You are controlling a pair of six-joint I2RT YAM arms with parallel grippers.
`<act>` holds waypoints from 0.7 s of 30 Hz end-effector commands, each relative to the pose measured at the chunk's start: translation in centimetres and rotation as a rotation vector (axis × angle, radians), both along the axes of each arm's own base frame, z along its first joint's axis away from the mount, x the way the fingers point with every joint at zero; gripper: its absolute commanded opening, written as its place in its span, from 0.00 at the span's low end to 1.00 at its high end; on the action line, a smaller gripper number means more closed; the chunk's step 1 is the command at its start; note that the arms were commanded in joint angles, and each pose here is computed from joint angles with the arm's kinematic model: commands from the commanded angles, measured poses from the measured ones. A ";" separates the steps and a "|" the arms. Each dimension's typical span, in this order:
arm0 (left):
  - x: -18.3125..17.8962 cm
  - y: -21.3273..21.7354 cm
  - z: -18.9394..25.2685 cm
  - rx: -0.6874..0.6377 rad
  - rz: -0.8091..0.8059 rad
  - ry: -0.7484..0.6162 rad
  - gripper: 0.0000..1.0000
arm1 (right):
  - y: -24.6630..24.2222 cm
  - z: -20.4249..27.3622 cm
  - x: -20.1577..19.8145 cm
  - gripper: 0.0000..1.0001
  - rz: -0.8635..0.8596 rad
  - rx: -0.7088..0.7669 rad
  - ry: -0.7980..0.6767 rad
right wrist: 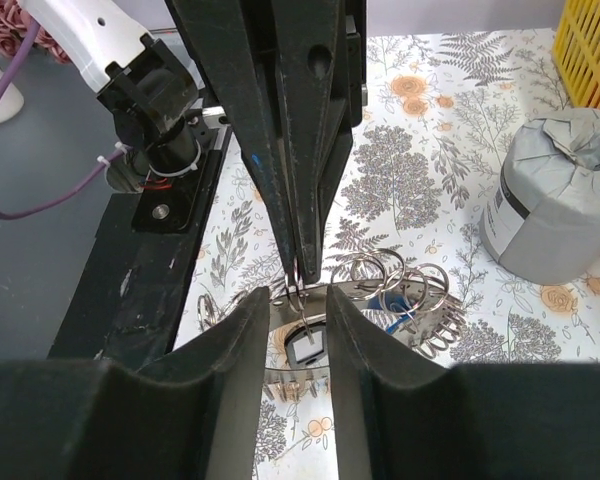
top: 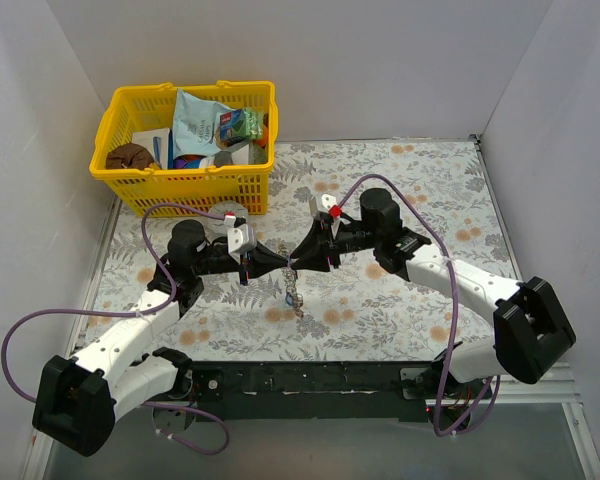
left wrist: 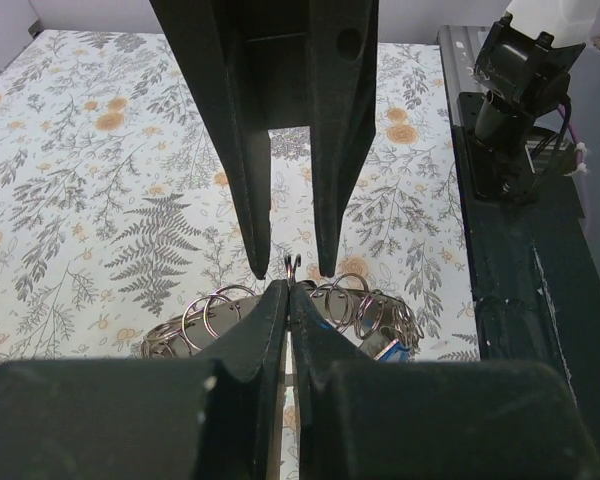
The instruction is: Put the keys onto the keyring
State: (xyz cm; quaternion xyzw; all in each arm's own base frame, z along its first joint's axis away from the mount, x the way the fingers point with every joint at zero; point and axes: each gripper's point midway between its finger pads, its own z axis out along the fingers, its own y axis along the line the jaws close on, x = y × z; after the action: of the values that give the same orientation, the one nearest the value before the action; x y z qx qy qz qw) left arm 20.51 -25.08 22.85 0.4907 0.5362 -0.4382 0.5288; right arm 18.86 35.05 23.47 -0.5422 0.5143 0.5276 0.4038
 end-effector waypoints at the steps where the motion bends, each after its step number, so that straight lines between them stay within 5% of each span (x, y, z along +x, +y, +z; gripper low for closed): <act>1: -0.6 -0.1 1.7 -0.036 -0.031 -0.066 0.00 | 0.6 1.3 0.0 0.35 0.034 0.037 -0.024; 4: -0.7 -0.2 1.7 -0.036 -0.039 -0.064 0.00 | 0.7 0.8 -0.2 0.25 0.053 0.031 -0.007; 7: -0.7 -0.2 1.7 -0.037 -0.042 -0.063 0.00 | 0.8 0.7 -0.2 0.03 0.056 0.022 0.007; 18: -0.3 -0.1 1.5 -0.024 -0.020 -0.065 0.00 | 0.7 1.0 0.9 0.01 -0.002 -0.022 -0.014; 21: 0.0 -0.1 1.0 0.005 -0.019 -0.067 0.12 | 0.4 1.0 1.4 0.01 -0.023 -0.068 -0.047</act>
State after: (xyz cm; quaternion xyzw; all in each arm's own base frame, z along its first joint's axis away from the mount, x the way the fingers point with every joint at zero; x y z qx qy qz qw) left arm 20.35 -25.12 22.88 0.4922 0.5339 -0.4417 0.5269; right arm 19.23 35.21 22.52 -0.5450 0.5340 0.5234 0.3793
